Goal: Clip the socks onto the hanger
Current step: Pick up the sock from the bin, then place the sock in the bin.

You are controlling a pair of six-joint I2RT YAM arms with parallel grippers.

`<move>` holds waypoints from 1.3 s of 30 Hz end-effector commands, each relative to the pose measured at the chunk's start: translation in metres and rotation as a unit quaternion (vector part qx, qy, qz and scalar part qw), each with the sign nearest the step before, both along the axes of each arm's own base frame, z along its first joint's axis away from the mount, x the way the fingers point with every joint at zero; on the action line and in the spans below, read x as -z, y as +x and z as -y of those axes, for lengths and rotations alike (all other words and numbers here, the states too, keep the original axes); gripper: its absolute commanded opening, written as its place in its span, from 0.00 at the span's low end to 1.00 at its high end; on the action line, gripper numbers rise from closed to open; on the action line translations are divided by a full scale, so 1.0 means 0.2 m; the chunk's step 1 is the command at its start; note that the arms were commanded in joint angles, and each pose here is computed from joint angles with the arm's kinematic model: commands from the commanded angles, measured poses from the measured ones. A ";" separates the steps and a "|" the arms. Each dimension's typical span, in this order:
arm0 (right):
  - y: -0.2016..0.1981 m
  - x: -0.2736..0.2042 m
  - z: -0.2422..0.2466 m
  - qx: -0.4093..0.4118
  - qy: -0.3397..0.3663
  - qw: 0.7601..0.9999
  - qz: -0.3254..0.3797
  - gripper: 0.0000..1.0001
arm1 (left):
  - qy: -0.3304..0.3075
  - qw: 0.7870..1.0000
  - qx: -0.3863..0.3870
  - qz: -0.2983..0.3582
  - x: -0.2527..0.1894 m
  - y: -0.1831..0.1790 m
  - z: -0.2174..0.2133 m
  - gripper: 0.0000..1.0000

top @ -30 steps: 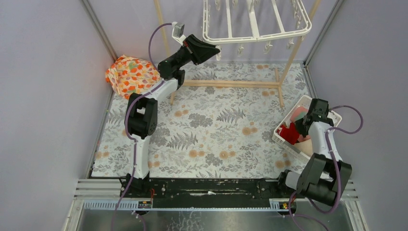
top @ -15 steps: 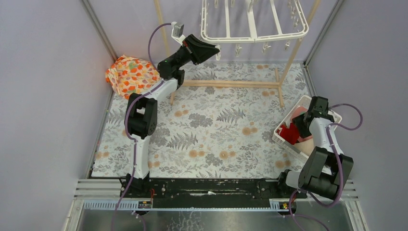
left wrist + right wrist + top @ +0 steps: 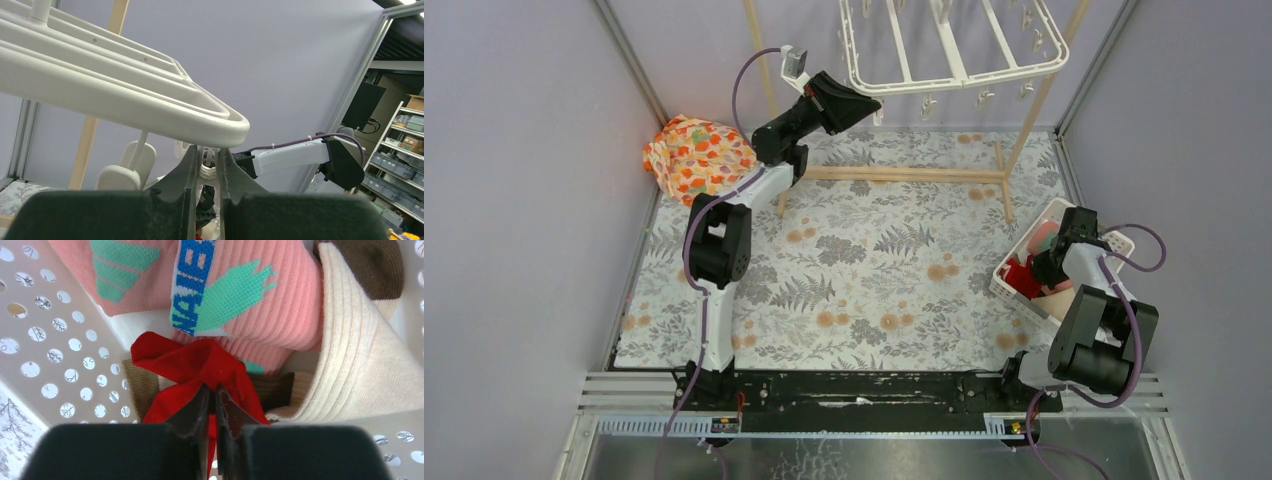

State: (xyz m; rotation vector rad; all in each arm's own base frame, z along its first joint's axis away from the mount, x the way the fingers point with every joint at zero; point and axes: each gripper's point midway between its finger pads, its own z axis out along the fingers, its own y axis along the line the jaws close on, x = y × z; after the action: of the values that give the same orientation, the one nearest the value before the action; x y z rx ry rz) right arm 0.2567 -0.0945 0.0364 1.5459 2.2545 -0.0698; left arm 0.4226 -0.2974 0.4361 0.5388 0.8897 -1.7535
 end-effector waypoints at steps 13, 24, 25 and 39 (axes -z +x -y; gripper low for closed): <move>0.03 -0.66 0.12 -0.037 -0.141 0.978 0.147 0.00 | -0.009 0.999 0.001 0.036 -0.06 -0.05 -0.02 0.00; 0.02 -1.01 0.21 -0.044 -0.228 0.955 0.186 0.00 | -0.011 0.999 0.001 0.035 -0.06 -0.05 -0.02 0.00; 0.03 -1.02 0.20 -0.053 -0.221 0.955 0.191 0.00 | -0.012 0.999 0.001 0.035 -0.06 -0.05 -0.02 0.00; 0.16 -0.96 -0.17 -0.117 -0.031 0.951 0.284 0.00 | -0.004 1.000 -0.004 0.030 -0.02 -0.02 0.00 0.00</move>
State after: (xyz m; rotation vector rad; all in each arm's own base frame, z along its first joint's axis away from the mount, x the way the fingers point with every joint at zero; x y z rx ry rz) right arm 0.2823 -0.0878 0.2262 1.0859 1.9395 0.1234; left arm 0.4228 -0.2974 0.4361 0.5386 0.8893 -1.7531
